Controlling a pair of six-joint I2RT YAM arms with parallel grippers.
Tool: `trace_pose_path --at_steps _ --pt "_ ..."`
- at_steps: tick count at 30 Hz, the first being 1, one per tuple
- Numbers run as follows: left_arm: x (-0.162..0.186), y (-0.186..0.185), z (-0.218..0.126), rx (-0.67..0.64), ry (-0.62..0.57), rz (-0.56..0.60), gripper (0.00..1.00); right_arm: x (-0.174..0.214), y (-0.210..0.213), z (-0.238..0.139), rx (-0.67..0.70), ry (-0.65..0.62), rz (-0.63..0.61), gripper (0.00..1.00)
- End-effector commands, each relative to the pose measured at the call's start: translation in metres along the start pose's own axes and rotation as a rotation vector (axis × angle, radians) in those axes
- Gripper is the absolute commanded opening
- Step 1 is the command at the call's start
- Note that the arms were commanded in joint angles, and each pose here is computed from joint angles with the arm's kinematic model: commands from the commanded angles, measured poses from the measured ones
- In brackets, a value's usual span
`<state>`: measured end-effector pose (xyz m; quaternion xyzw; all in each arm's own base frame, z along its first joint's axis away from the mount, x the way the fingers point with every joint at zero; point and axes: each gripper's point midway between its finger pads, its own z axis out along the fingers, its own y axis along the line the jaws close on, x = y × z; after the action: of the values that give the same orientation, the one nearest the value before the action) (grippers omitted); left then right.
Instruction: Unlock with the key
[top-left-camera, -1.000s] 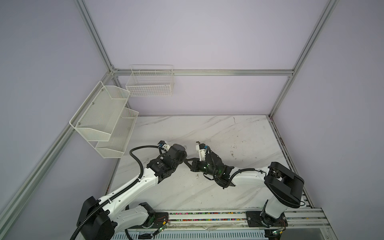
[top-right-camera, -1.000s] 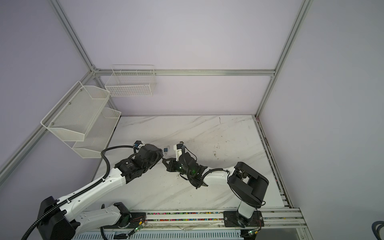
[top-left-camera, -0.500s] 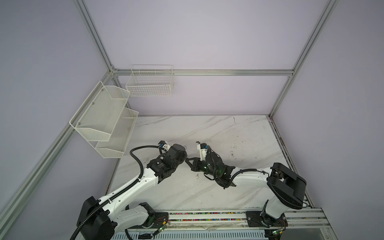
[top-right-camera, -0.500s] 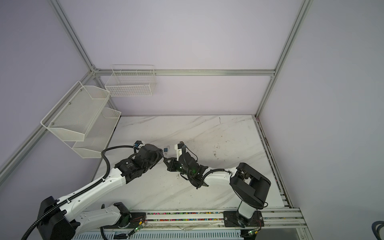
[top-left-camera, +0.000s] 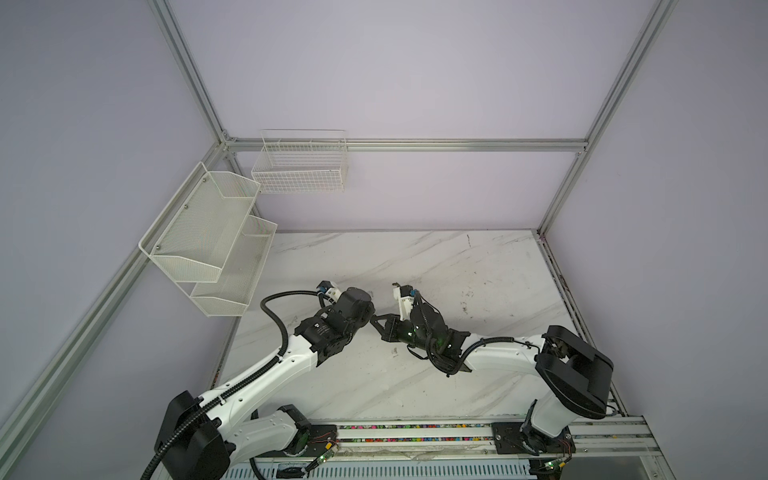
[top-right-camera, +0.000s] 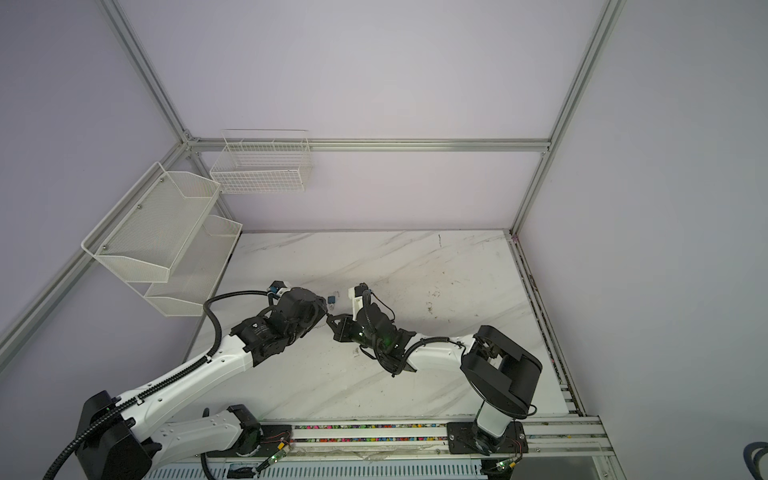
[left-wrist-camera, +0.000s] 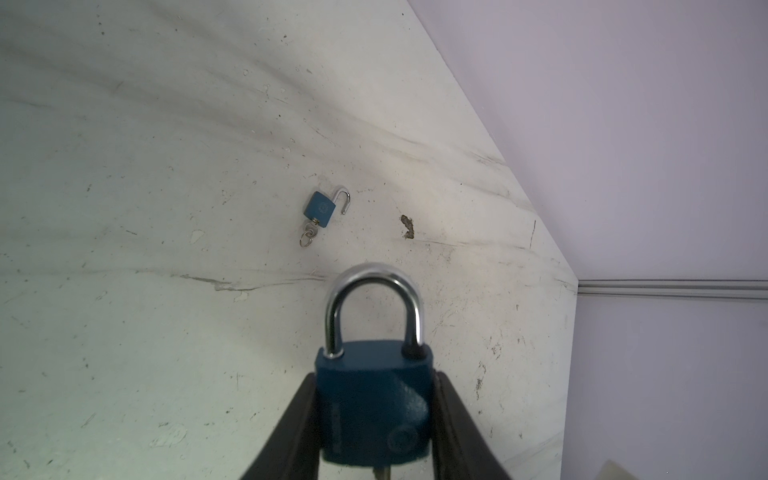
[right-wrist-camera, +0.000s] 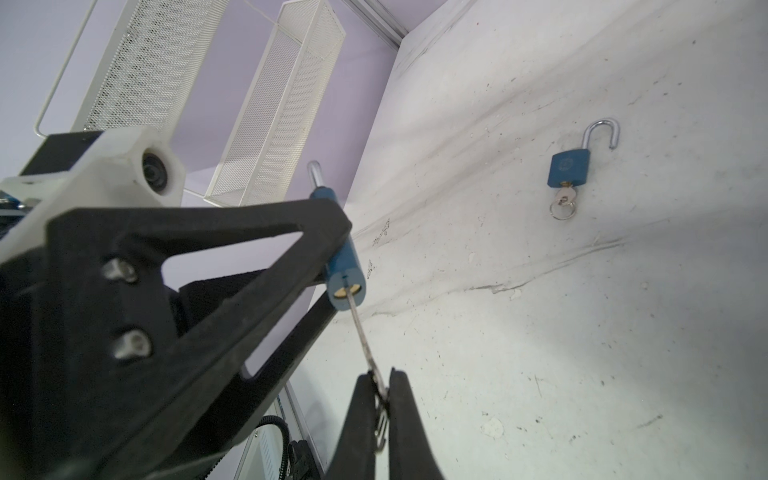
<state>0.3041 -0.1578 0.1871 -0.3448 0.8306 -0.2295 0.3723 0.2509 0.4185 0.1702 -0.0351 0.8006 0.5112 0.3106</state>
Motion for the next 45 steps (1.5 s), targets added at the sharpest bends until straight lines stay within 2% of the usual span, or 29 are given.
trace_pose_path --at_steps 1,16,20,26,31,38,42,45 --pt "-0.016 -0.044 -0.016 0.111 -0.018 -0.044 0.0 -0.017 0.03 0.002 -0.062 -0.054 -0.033 0.0" --pt "-0.016 -0.052 -0.015 0.126 -0.005 -0.063 0.0 -0.008 0.021 0.008 -0.009 -0.059 -0.091 0.0" --pt "-0.009 -0.049 -0.013 0.114 0.021 -0.032 0.0 -0.012 0.03 0.009 -0.037 -0.055 -0.132 0.0" --pt "-0.004 -0.05 -0.02 0.1 0.027 0.054 0.0 -0.028 0.042 0.01 -0.12 -0.031 -0.106 0.0" --pt "0.005 -0.052 -0.021 0.113 0.061 0.073 0.0 -0.04 0.045 0.01 -0.119 -0.056 -0.118 0.0" --pt "-0.009 -0.055 -0.026 0.132 -0.008 0.066 0.0 -0.034 0.038 0.002 -0.103 -0.041 -0.134 0.0" --pt "-0.023 -0.058 -0.03 0.135 -0.065 0.06 0.0 -0.03 0.033 -0.009 -0.095 -0.036 -0.146 0.17" --pt "-0.031 -0.057 -0.031 0.132 -0.087 0.05 0.0 -0.026 0.031 -0.016 -0.096 -0.022 -0.146 0.23"
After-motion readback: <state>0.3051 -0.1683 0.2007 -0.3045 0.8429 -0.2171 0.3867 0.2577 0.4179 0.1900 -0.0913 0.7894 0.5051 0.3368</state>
